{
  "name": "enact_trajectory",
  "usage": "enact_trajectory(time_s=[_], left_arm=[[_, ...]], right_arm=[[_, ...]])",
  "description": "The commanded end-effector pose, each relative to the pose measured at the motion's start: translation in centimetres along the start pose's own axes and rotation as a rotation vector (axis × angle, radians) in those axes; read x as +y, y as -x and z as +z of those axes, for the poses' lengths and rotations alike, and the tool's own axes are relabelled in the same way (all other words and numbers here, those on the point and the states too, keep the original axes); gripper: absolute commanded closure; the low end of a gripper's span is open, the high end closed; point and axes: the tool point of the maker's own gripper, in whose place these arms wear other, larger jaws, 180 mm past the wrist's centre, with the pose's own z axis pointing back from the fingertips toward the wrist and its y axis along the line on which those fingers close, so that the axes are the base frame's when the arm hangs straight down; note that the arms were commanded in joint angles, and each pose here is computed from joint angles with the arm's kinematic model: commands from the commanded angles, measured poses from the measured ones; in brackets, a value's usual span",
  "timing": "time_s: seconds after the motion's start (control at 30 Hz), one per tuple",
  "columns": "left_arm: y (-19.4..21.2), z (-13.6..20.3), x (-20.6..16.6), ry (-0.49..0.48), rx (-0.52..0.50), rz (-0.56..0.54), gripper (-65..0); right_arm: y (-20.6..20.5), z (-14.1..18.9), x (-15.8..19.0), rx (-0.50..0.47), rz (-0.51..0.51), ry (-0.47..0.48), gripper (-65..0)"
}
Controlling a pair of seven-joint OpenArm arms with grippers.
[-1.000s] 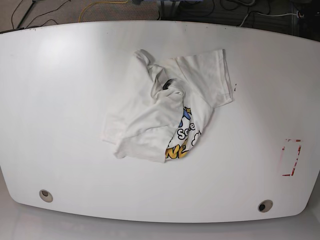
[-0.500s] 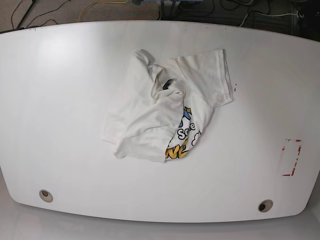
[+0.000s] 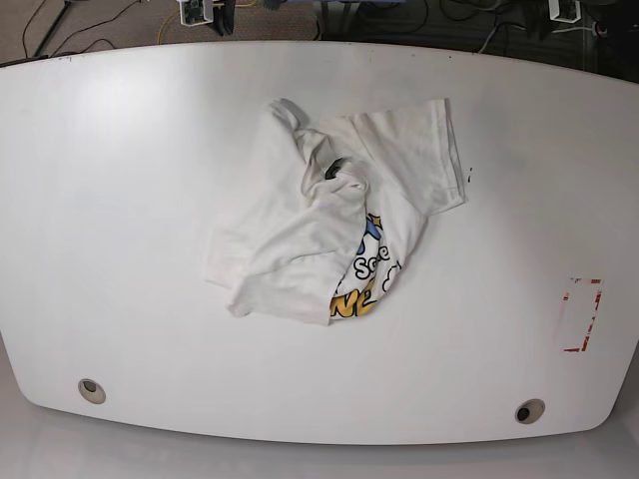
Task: Layout the t-shirt on the table in an organized manner, then fold the t-shirt properly
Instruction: 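Lower the right gripper onto the crumpled white t-shirt and grasp it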
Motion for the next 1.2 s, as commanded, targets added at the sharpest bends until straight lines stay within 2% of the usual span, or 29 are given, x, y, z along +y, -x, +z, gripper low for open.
enact_trajectory(time_s=[0.0, 0.2, 0.27, 0.47, 0.53, 0.6, 0.7, 0.8, 0.93, 1.17], left_arm=[[-1.6, -0.4, 0.0, -0.001, -0.060, 0.005, -8.6], [-2.6, -1.4, -1.1, 0.023, -0.100, 0.018, -8.9], [-2.8, -1.6, -1.3, 0.029, -0.107, 0.021, -8.9], [-3.4, -1.7, -1.6, 0.034, -0.124, 0.022, -9.0], [-3.5, -1.8, -1.6, 0.036, -0.127, 0.023, -9.0], [-3.7, -2.0, -1.6, 0.035, -0.135, 0.023, -10.1], [-4.0, -2.2, -1.6, 0.033, -0.147, 0.026, -15.8], [-4.4, -2.5, -1.6, 0.032, -0.161, 0.028, -23.1], [-4.9, -2.9, -1.6, 0.030, -0.181, 0.029, -28.9], [-5.6, -3.3, -1.6, 0.028, -0.202, 0.031, -29.7]], right_arm=[[-2.4, -0.8, 0.3, -0.084, 0.009, -0.014, -4.0], [-5.4, -2.6, 2.1, -0.179, 0.008, -0.071, -4.8], [-6.4, -3.1, 2.6, -0.210, 0.010, -0.090, -8.4], [-9.2, -4.4, 5.7, -0.290, 0.020, -0.188, -26.5], [-9.8, -4.5, 7.0, -0.310, 0.026, -0.232, -29.0], [-10.6, -4.7, 8.2, -0.333, 0.040, -0.276, -29.5], [-12.0, -5.0, 10.3, -0.367, 0.075, -0.352, -29.8], [-12.8, -5.7, 11.8, -0.362, 0.120, -0.403, -29.8], [-14.4, -6.8, 13.5, -0.357, 0.176, -0.450, -29.5], [-16.5, -9.1, 14.9, -0.335, 0.268, -0.472, -29.6]])
